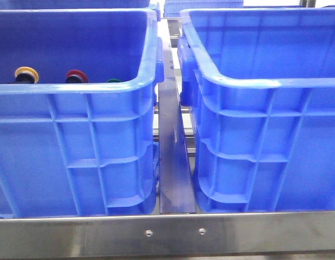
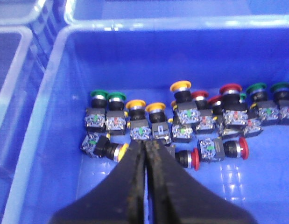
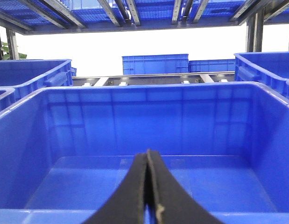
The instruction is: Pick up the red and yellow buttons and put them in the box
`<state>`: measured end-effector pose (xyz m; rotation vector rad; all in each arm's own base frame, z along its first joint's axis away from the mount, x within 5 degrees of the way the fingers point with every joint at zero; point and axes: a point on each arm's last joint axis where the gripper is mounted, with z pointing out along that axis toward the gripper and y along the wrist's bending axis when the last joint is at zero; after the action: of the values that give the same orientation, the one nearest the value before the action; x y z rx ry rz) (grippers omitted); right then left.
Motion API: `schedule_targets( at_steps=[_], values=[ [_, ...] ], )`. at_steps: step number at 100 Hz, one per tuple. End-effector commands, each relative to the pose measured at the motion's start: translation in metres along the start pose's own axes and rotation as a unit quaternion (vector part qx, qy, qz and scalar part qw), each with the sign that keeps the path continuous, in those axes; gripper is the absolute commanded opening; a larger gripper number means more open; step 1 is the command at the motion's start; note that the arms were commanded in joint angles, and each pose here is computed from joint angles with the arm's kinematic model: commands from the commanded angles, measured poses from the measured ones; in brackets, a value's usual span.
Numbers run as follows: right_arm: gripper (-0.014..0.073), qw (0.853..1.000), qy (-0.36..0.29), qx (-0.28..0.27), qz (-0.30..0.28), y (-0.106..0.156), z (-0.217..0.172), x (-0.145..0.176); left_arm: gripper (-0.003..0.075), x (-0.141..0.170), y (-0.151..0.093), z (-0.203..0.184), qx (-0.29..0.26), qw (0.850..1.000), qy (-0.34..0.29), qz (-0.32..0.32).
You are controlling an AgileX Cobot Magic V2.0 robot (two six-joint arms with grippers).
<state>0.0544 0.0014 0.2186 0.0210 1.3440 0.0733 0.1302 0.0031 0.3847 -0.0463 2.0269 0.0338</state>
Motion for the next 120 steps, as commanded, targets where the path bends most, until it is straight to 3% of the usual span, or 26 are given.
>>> schedule_targets(
  at_steps=[1, 19, 26, 51, 82, 120],
  values=[
    [-0.0068, 0.999, -0.046, -0.001, -0.009, 0.0, -0.002, -0.007, 0.0073, -0.015, -0.001, -0.004, 0.007, 0.999, -0.044, -0.006],
    [-0.0068, 0.999, -0.046, -0.001, -0.009, 0.0, -0.002, -0.007, 0.0412, -0.016, -0.001, -0.002, 0.008, 0.999, -0.045, -0.006],
    [-0.0068, 0.999, -0.046, -0.001, -0.009, 0.0, -0.002, -0.007, 0.0483, -0.017, -0.002, -0.002, 0.012, 0.999, -0.051, -0.011],
    [-0.0068, 0.999, -0.046, -0.001, -0.009, 0.0, -0.002, -0.007, 0.0477, -0.016, -0.006, -0.002, 0.035, 0.998, -0.048, -0.014],
    [-0.0068, 0.999, -0.046, -0.001, -0.009, 0.0, -0.002, -0.007, 0.0476, -0.023, -0.019, 0.021, 0.081, 0.996, 0.003, -0.026],
    [-0.0068, 0.999, -0.046, -0.001, -0.009, 0.0, -0.002, -0.007, 0.0473, -0.053, -0.087, 0.095, 0.17, 0.98, 0.096, 0.031]
  ],
)
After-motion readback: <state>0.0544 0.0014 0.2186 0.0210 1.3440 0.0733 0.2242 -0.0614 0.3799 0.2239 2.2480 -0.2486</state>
